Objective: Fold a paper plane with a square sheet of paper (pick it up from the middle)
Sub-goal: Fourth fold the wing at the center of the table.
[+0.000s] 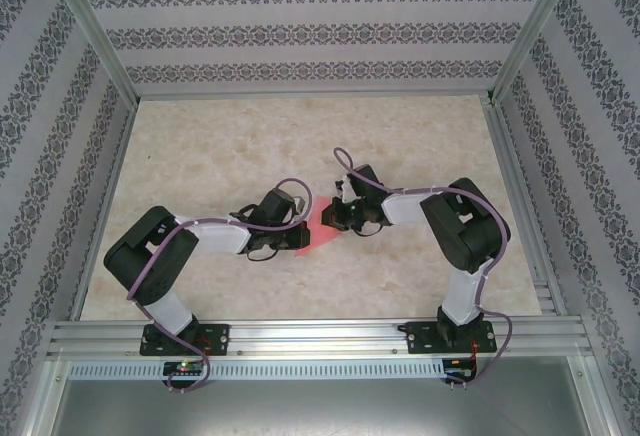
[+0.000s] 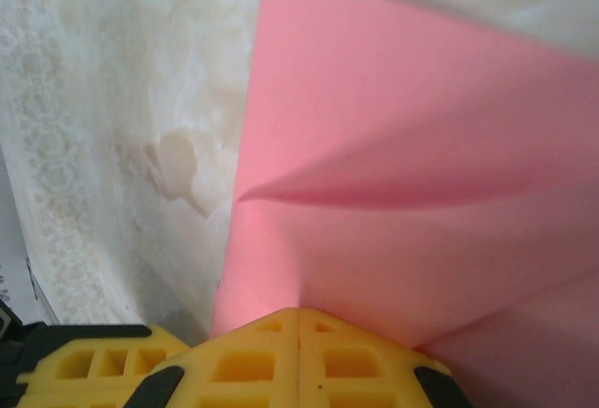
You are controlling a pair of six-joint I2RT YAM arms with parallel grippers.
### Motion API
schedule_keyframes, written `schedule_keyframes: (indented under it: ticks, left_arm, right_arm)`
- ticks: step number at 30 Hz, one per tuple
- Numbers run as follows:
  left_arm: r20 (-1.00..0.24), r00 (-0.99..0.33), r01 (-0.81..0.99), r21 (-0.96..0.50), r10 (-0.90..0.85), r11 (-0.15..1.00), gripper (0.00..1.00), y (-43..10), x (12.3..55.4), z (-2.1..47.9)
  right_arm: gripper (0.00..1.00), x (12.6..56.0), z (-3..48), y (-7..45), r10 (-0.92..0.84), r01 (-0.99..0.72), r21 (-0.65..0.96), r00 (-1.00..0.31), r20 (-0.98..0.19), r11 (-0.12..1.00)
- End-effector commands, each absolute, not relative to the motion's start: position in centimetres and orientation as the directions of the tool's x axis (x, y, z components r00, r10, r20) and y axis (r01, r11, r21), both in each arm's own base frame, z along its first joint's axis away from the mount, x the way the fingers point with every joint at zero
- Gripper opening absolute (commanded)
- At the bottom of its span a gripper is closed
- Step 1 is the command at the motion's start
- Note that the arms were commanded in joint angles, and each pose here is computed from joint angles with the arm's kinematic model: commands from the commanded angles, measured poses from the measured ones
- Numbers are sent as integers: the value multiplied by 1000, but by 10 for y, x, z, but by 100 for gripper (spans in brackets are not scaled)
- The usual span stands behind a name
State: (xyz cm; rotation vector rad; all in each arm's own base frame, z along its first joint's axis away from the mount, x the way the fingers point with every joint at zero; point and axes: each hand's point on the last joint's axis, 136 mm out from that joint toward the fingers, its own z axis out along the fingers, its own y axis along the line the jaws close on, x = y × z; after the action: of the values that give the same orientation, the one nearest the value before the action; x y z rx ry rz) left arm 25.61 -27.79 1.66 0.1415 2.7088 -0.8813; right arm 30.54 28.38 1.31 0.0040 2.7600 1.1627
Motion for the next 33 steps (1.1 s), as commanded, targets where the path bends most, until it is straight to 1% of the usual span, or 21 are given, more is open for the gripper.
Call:
schedule_keyframes:
  ticks: [1,12,15,18,20,23,27,33]
  left_arm:
    - [-103,-992,106,-431,67,896,0,-238,205,-28]
    - [-92,-994,100,-436,66,894,0,-236,200,-32]
    - [-96,-993,105,-440,70,892,0,-238,201,-31]
    - [-103,-992,111,-446,72,888,0,-240,204,-29]
    - [-107,-992,113,-449,73,887,0,-242,205,-28]
    - [-110,-991,114,-453,72,884,0,-245,207,-27]
    - [-113,-991,115,-462,71,880,0,-248,210,-26]
    - [-113,-991,114,-464,69,878,0,-249,211,-25]
  right_arm:
    - [4,344,-5,249,164,6,627,-967,-195,779]
    - [4,389,-15,193,297,115,613,-933,-205,782]
    - [4,398,-5,191,303,103,625,-927,-223,774]
    - [4,400,24,201,295,53,668,-921,-255,742]
    - [5,395,49,209,278,-5,685,-912,-302,729]
    - [5,376,69,223,232,-67,670,-909,-347,739]
    - [6,348,69,243,183,-92,659,-924,-336,746]
    - [5,312,56,292,78,-149,676,-953,-293,722]
